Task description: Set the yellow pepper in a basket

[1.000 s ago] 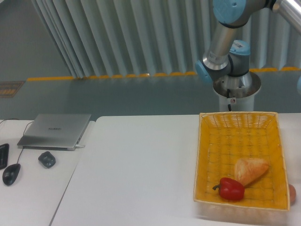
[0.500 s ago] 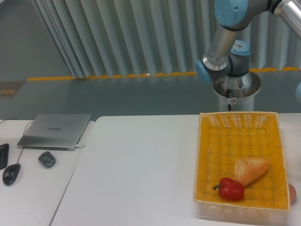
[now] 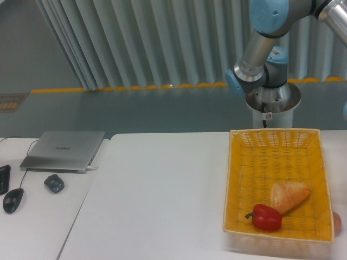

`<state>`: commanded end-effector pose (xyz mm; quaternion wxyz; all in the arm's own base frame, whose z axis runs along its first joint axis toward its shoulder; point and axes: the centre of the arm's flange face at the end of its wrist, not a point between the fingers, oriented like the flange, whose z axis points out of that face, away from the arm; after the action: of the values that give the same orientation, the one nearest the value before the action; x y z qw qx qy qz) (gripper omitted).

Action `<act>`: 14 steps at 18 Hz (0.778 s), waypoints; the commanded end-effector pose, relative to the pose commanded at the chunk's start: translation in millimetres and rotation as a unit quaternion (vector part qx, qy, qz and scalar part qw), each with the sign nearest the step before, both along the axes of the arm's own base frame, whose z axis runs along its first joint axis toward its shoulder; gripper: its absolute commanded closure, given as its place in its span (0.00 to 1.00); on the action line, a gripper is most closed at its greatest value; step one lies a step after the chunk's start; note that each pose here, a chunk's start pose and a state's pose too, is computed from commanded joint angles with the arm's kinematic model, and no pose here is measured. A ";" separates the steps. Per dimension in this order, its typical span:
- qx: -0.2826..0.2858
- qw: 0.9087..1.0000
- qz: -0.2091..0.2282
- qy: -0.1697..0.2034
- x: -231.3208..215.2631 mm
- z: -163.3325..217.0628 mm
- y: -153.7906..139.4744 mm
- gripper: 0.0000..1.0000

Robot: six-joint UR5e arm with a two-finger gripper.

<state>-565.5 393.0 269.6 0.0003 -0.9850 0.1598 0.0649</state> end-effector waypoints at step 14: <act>-0.001 1.000 0.015 -0.013 12.6 38.3 -1.8 0.87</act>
<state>-552.9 391.2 307.9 0.0003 -0.9881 0.1451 0.0517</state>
